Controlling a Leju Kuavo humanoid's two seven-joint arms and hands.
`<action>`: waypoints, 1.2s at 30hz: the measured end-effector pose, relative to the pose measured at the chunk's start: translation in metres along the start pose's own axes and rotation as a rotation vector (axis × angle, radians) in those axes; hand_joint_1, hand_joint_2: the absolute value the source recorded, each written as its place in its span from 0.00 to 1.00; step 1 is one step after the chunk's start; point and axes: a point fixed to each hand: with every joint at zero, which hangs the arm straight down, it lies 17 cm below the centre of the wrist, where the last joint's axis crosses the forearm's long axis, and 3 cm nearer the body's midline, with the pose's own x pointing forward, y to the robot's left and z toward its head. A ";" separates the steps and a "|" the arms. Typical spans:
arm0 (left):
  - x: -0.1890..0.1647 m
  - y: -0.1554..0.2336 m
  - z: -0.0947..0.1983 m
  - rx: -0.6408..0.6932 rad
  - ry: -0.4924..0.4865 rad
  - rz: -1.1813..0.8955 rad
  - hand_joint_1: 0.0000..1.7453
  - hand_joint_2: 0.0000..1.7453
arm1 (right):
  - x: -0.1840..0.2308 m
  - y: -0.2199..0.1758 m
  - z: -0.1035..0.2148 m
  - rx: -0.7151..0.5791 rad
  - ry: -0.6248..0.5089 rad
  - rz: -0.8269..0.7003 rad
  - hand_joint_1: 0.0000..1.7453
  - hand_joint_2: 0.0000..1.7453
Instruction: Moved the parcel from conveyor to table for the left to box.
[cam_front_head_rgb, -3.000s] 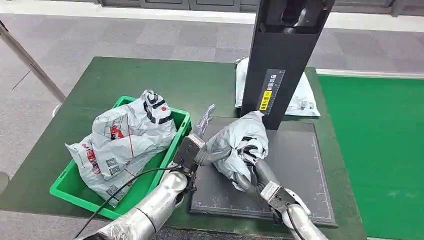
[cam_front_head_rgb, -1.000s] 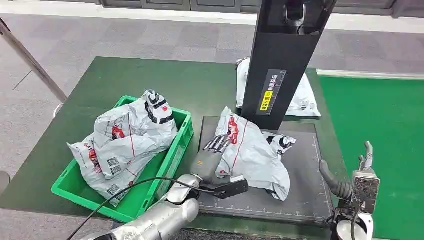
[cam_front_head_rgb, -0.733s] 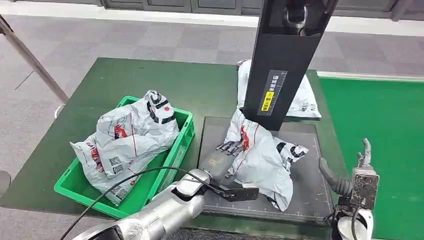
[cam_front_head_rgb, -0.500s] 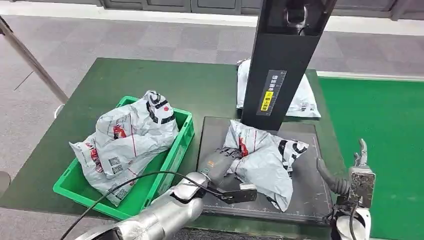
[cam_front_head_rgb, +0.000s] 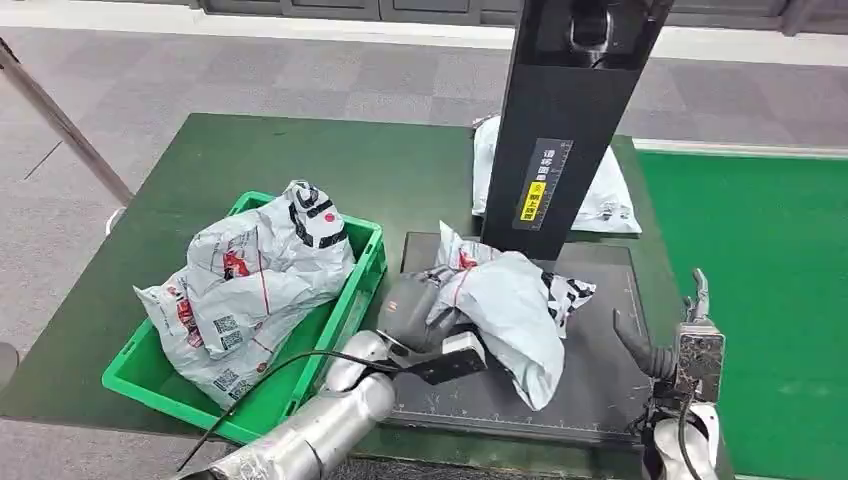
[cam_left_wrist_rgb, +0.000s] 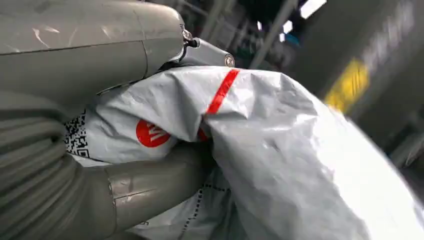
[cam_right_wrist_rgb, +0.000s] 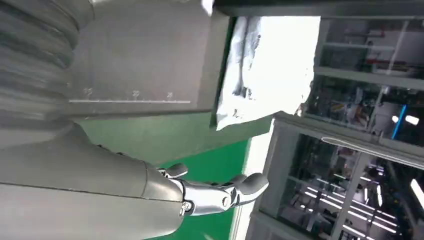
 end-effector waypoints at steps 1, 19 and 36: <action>0.001 0.016 -0.006 0.049 -0.016 0.002 1.00 1.00 | -0.001 0.001 -0.001 0.000 0.001 -0.006 0.00 1.00; -0.058 0.232 0.015 0.478 -0.023 -0.515 1.00 1.00 | -0.005 0.017 0.003 -0.002 -0.012 -0.054 0.00 1.00; -0.189 0.326 0.181 0.465 0.591 -0.925 1.00 1.00 | -0.007 0.003 0.013 -0.028 0.015 -0.109 0.00 1.00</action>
